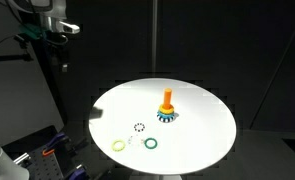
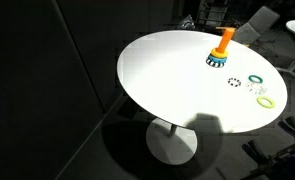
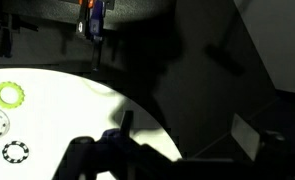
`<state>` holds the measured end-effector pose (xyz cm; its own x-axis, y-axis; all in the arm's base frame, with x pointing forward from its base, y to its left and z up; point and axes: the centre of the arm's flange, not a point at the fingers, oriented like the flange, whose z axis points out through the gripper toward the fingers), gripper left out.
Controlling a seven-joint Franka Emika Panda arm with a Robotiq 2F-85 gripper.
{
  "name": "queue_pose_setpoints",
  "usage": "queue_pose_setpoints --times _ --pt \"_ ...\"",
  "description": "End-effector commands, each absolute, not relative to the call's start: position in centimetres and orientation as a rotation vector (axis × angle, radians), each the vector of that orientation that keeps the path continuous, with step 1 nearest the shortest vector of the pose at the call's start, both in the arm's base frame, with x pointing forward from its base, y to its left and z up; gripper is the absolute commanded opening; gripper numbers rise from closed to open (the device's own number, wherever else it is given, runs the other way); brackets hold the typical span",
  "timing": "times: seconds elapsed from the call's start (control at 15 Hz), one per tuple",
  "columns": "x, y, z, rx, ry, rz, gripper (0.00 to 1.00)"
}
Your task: Remove the orange circular object from the wooden object
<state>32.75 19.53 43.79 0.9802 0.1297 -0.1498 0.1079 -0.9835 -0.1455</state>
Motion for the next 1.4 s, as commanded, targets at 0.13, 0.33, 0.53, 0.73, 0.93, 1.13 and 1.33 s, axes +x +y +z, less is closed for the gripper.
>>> queue_pose_setpoints --times 0.13,0.33,0.53,0.73,0.93,1.13,1.33 --pt "38.2 19.1 44.0 -3.020 -0.065 0.099 1.00" --pt "41.4 18.5 43.1 -3.050 0.020 0.013 1.00" --pt "44.4 17.5 42.2 -3.093 0.098 -0.074 1.00" --pt "46.8 16.3 41.2 -3.136 0.177 -0.139 1.00" --pt "48.9 14.4 40.2 -3.176 0.258 -0.180 1.00" --pt "50.7 12.2 39.5 -3.199 0.331 -0.193 1.00" --pt "52.3 9.4 38.9 -3.212 0.400 -0.195 1.00"
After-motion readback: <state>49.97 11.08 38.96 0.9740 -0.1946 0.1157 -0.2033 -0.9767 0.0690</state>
